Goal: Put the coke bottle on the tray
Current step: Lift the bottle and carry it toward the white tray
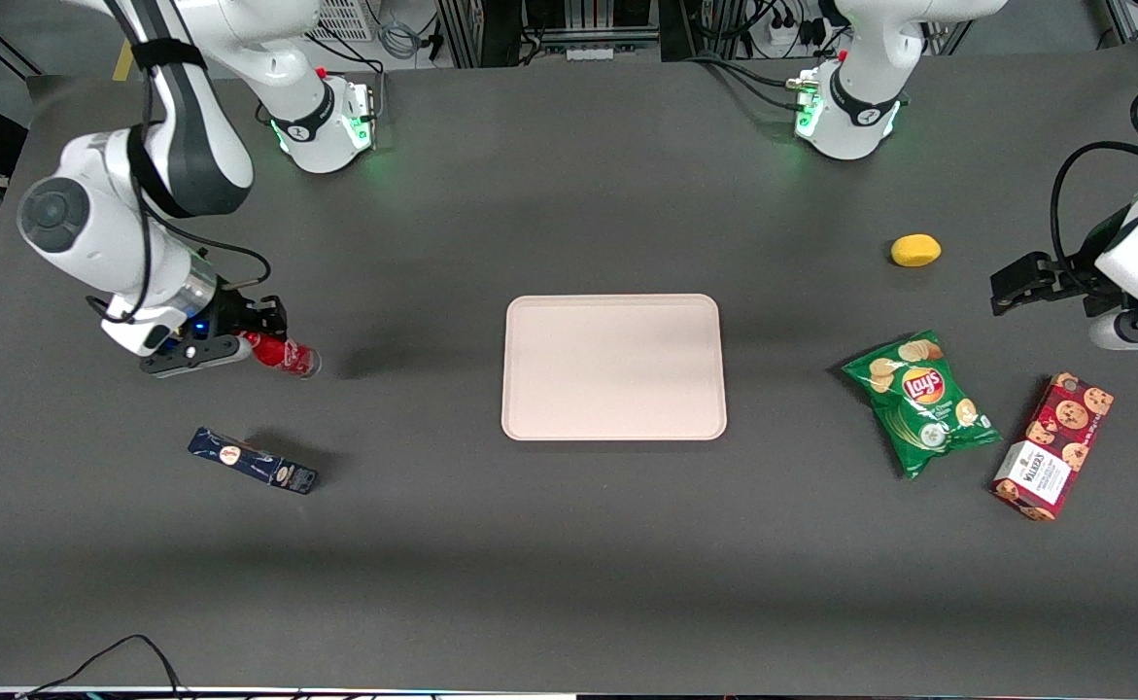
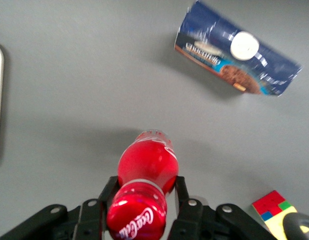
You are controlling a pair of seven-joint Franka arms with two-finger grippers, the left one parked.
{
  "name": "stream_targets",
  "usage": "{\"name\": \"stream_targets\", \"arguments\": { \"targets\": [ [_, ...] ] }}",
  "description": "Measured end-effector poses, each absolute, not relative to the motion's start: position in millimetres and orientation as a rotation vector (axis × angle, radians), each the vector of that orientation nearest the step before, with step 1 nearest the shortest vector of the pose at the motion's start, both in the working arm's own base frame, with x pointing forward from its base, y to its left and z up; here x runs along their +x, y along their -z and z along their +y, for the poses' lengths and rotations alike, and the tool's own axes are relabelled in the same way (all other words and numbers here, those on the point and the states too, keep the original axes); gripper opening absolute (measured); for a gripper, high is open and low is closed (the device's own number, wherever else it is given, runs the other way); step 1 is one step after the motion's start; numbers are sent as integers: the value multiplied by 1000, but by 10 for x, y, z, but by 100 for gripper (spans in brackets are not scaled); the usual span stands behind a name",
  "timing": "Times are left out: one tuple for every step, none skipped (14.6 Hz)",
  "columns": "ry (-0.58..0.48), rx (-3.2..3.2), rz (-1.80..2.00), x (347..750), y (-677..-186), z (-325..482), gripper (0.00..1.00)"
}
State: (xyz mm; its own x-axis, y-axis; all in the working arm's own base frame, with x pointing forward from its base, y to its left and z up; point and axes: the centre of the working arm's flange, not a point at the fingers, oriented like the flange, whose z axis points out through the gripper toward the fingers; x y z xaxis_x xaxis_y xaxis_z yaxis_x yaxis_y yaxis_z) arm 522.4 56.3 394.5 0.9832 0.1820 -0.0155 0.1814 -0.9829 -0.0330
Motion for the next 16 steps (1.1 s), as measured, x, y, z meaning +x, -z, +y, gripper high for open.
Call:
{"name": "stream_targets", "arguments": {
  "targets": [
    [-22,-3096,-286,5277,-4123,572,49],
    [-17,-3094,-290,5330,-4337,586,49],
    [-8,-3092,-296,5375,-4574,606,49],
    [1,-3090,-302,5405,-4808,625,49],
    [13,-3088,-308,5419,-5005,645,49],
    [24,-3086,-314,5424,-5127,662,49],
    [32,-3085,-319,5430,-5182,681,49],
    [36,-3083,-321,5432,-5195,715,49],
    [34,-3082,-319,5425,-5193,787,49],
    [34,-3082,-312,5405,-5196,957,49],
    [38,-3082,-295,5385,-5215,1119,49],
    [45,-3084,-268,5359,-5243,1312,49],
    [51,-3084,-237,5323,-5268,1527,49],
    [56,-3083,-202,5276,-5290,1763,49],
    [58,-3081,-161,5220,-5304,2014,49],
    [57,-3078,-118,5163,-5315,2261,49]
  ]
}}
